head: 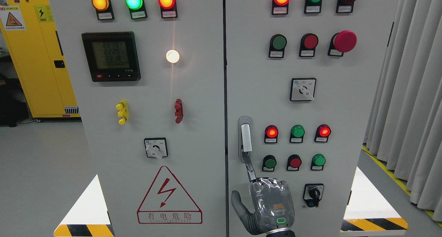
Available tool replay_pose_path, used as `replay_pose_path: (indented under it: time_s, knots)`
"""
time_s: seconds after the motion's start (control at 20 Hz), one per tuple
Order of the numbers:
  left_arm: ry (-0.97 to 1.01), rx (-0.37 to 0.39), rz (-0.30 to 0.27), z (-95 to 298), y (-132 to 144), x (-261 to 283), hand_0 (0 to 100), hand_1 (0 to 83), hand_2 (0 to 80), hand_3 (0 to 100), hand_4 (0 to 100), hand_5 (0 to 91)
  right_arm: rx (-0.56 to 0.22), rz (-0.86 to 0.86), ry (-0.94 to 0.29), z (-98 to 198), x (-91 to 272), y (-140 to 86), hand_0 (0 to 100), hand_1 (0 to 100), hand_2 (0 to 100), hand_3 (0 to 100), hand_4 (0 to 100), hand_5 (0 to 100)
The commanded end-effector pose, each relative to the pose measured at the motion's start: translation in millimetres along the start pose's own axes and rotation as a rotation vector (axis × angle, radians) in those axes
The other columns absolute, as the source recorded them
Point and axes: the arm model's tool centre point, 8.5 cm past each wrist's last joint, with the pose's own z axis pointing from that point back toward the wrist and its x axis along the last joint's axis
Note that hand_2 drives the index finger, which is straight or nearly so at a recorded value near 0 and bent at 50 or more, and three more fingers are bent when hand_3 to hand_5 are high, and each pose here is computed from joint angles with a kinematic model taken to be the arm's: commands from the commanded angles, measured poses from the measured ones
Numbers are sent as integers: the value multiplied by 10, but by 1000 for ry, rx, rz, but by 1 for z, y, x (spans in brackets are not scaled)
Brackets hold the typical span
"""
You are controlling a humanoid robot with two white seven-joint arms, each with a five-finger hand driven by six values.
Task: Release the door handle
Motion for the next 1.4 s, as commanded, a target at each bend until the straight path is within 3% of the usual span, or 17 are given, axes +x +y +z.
replay_pose_path:
  time_s: [0.0,0.75,1.35]
  knots:
    - [-15,-2,2,0,-1,5,120,556,0,0,0,0,6,-1,3,2,0,2,566,431,109,1000,1000,1000]
    - [-15,-2,2,0,-1,5,120,556,0,0,0,0,-5,-5,-1,4,0,0,559,434,109,1000,1000,1000]
    - [-15,-2,2,0,-1,5,120,556,0,0,0,0,-74,-14,-2,0,-2,-24,557,434,112,1000,1000,1000]
